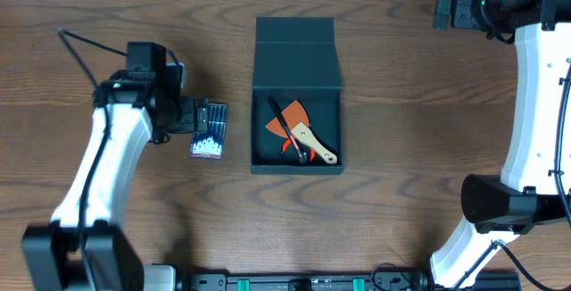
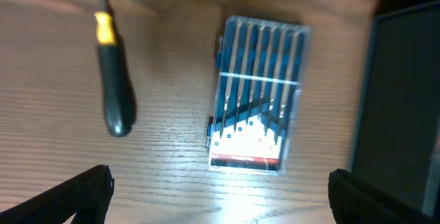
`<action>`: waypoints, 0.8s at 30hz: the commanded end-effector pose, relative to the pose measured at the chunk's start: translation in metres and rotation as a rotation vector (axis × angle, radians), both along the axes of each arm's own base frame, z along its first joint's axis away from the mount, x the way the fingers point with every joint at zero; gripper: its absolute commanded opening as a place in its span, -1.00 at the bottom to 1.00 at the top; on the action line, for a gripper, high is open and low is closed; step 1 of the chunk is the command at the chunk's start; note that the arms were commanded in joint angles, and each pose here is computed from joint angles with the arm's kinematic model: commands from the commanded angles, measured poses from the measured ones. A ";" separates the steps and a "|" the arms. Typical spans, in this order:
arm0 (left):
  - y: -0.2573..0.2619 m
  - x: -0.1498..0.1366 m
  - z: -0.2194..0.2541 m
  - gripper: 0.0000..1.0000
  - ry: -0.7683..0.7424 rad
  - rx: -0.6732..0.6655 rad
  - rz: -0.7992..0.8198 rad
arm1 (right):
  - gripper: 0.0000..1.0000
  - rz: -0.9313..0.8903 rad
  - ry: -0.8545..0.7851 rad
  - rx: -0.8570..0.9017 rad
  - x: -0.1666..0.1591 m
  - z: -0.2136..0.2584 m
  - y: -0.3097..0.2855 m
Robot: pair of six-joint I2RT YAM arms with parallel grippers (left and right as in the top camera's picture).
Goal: Pack container
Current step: 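Move the left gripper over the clear screwdriver case, then lower the left gripper and grasp the clear screwdriver case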
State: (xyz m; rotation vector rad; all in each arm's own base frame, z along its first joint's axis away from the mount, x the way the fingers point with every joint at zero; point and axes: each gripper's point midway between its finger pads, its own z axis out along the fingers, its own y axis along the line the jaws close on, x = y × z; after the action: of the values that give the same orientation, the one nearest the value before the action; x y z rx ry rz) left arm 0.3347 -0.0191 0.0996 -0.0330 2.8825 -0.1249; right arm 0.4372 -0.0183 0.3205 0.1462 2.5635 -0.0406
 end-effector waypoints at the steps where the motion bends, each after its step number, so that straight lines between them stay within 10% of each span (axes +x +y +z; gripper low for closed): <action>1: -0.003 0.006 -0.016 0.97 0.045 -0.024 0.044 | 0.98 -0.013 -0.011 0.011 -0.001 0.004 0.000; 24: -0.026 0.013 -0.087 0.97 0.155 0.156 -0.065 | 0.98 -0.014 -0.011 0.011 -0.001 0.004 0.000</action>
State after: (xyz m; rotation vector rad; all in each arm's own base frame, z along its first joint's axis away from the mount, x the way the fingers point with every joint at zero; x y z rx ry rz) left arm 0.3405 -0.0491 0.0143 0.1044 3.0514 0.0543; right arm 0.4372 -0.0183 0.3205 0.1462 2.5635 -0.0406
